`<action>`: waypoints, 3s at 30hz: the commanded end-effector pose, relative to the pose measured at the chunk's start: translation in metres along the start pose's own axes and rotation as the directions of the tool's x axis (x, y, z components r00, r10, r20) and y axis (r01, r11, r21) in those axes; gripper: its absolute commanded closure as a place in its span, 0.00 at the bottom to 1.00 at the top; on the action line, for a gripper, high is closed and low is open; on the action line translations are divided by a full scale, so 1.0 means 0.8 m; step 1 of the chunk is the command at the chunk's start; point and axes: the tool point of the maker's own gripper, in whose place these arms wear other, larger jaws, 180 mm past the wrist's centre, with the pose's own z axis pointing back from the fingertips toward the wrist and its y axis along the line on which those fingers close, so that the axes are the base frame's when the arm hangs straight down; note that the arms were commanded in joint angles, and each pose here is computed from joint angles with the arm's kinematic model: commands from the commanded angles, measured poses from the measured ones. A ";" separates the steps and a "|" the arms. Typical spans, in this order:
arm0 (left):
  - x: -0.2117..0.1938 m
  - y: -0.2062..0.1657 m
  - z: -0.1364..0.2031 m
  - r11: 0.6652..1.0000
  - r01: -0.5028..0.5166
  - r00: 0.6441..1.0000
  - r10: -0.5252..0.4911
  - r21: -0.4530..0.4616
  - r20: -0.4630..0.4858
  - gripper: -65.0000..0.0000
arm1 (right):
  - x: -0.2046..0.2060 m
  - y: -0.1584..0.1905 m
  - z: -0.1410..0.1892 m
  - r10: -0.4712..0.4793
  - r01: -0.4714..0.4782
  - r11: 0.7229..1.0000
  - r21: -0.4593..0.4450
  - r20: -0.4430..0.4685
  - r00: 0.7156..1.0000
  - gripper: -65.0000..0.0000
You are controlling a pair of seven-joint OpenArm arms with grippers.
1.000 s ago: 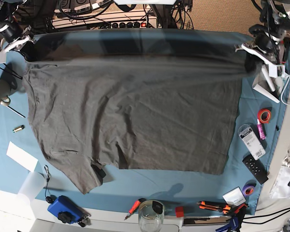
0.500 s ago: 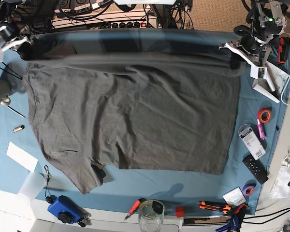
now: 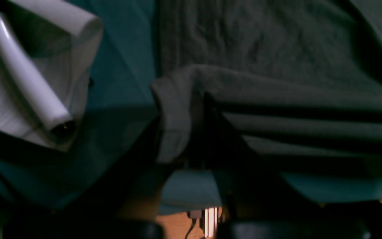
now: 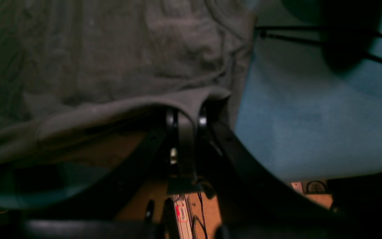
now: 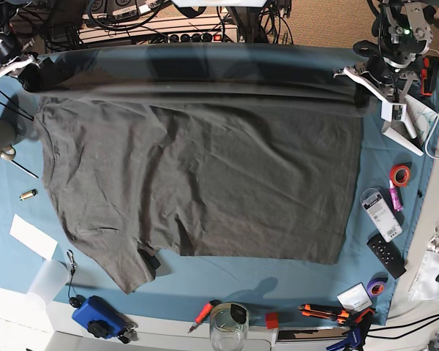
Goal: Fold the T-shirt properly
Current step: 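Lift the collar edge with both grippers and drag it toward the hem, then lower the folded collar edge onto the shirt body with both grippers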
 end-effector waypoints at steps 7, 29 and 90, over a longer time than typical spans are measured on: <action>0.000 0.017 0.006 0.998 0.034 0.999 -0.033 0.059 -0.014 1.00 | 0.009 0.014 -0.013 0.050 -0.050 0.998 0.025 -0.006 0.999 1.00; 0.048 0.012 -0.021 0.999 0.028 0.995 -0.030 0.024 0.095 1.00 | 0.038 0.027 -0.035 0.083 -0.085 0.996 0.037 0.052 0.995 1.00; 0.152 -0.016 -0.141 0.992 0.122 0.976 -0.114 -0.031 0.185 1.00 | 0.142 0.074 -0.189 0.114 -0.121 0.992 0.044 0.124 0.986 1.00</action>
